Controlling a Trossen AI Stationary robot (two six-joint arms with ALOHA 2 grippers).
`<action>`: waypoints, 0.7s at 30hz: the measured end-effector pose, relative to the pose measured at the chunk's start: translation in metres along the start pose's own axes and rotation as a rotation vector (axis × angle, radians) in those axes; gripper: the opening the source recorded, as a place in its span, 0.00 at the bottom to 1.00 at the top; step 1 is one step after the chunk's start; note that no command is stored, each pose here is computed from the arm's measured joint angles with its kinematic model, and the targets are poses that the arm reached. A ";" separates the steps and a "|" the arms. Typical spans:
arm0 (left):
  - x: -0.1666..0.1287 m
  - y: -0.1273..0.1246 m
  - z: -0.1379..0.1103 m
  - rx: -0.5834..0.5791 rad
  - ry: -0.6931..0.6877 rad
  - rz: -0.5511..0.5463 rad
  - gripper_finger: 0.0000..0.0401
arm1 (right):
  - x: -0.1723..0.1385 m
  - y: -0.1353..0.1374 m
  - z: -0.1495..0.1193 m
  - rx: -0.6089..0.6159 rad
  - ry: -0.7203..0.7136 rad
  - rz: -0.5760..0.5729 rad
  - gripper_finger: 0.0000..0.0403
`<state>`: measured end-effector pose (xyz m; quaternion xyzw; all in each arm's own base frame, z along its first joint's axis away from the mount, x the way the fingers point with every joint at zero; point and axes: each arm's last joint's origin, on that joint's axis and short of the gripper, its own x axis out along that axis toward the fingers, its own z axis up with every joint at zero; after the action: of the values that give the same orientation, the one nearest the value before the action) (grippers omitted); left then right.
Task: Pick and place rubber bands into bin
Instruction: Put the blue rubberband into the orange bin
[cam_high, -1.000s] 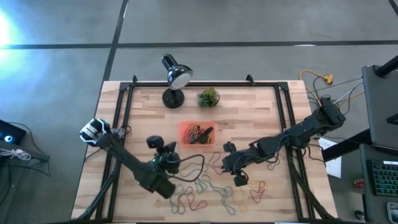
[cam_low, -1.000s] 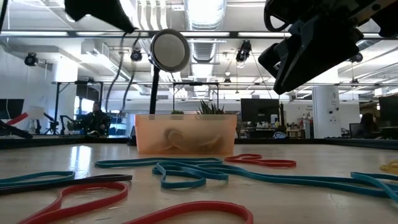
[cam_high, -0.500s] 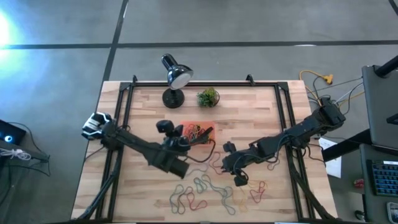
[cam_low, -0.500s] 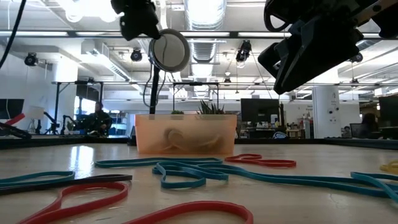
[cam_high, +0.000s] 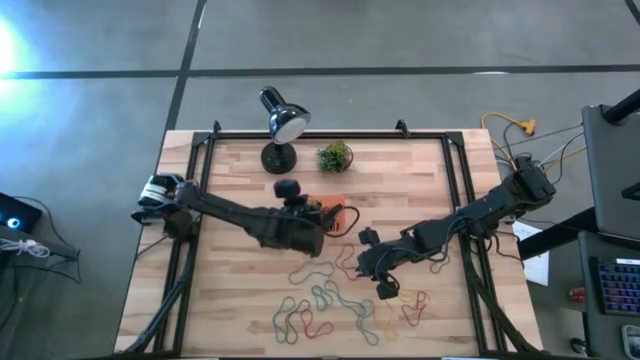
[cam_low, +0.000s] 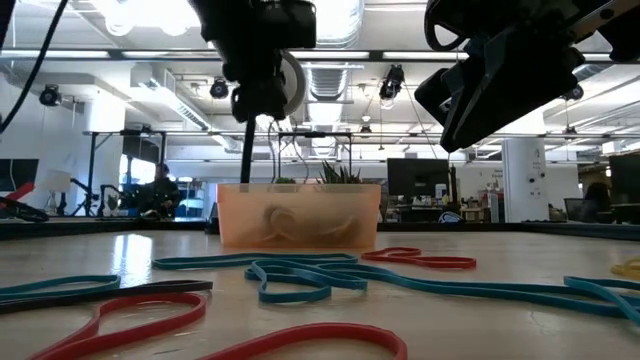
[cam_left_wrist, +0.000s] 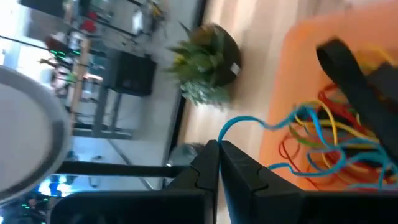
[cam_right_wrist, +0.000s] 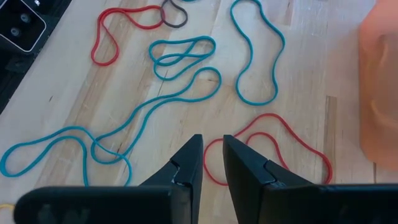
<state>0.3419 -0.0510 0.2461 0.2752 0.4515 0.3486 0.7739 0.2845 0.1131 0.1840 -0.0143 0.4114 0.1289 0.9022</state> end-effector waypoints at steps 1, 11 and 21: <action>0.005 0.000 -0.001 -0.002 0.014 -0.023 0.00 | 0.000 0.000 0.000 0.000 0.000 0.000 0.14; 0.043 0.000 -0.015 -0.010 0.119 -0.289 0.00 | 0.000 0.000 0.000 0.000 0.000 0.000 0.14; 0.058 0.003 -0.013 -0.002 0.080 -0.406 0.00 | 0.000 0.000 0.000 0.000 -0.001 0.000 0.14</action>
<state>0.3498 -0.0018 0.2129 0.1633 0.5278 0.1965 0.8100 0.2845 0.1132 0.1840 -0.0142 0.4112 0.1289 0.9023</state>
